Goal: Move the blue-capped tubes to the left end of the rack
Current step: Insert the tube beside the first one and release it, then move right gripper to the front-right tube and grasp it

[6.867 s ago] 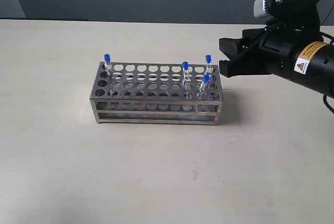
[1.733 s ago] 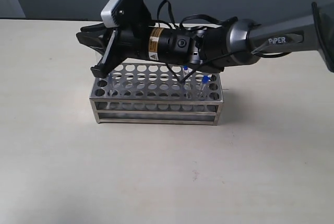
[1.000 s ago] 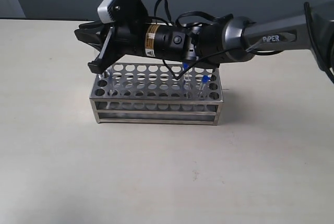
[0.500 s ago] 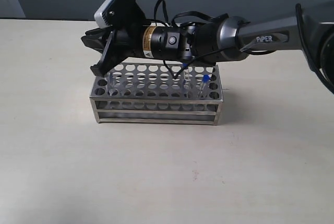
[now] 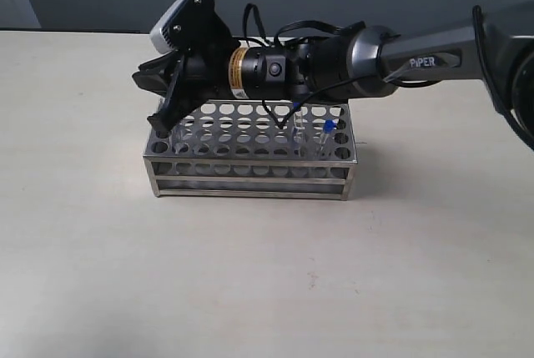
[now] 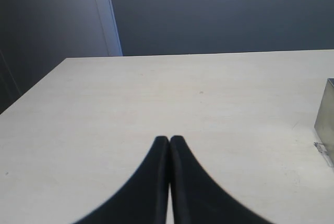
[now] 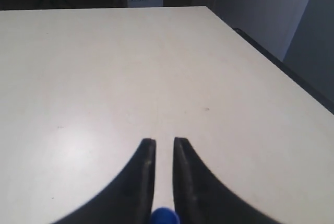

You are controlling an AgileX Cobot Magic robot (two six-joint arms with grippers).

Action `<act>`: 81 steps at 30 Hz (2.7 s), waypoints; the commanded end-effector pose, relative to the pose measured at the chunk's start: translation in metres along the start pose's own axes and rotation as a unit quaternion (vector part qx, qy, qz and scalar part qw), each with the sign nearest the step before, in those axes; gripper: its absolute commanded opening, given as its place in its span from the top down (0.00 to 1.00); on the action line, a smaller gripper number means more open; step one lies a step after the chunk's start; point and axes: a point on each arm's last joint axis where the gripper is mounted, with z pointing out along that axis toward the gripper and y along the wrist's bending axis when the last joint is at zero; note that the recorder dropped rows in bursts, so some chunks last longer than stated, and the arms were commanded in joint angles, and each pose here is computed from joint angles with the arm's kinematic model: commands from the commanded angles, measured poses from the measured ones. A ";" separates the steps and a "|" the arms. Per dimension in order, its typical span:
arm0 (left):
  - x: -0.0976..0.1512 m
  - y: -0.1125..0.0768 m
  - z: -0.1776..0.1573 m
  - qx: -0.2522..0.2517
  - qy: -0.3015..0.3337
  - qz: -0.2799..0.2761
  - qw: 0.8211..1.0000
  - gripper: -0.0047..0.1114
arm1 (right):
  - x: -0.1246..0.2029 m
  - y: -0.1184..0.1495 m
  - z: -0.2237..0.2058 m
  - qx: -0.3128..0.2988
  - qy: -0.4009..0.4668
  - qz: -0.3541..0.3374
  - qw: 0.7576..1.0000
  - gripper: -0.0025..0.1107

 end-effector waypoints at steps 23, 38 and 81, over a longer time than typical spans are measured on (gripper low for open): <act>0.000 0.000 0.000 -0.003 -0.005 -0.002 1.000 0.96 | -0.051 0.015 -0.112 0.150 0.124 -0.035 0.980 0.71; 0.000 0.000 0.000 -0.003 -0.005 -0.002 1.000 0.96 | -0.007 0.003 -0.200 0.235 0.013 0.085 0.968 0.71; 0.000 -0.001 0.000 0.006 -0.006 0.002 1.000 0.96 | 0.093 -0.004 -0.170 0.271 0.089 0.154 0.946 0.62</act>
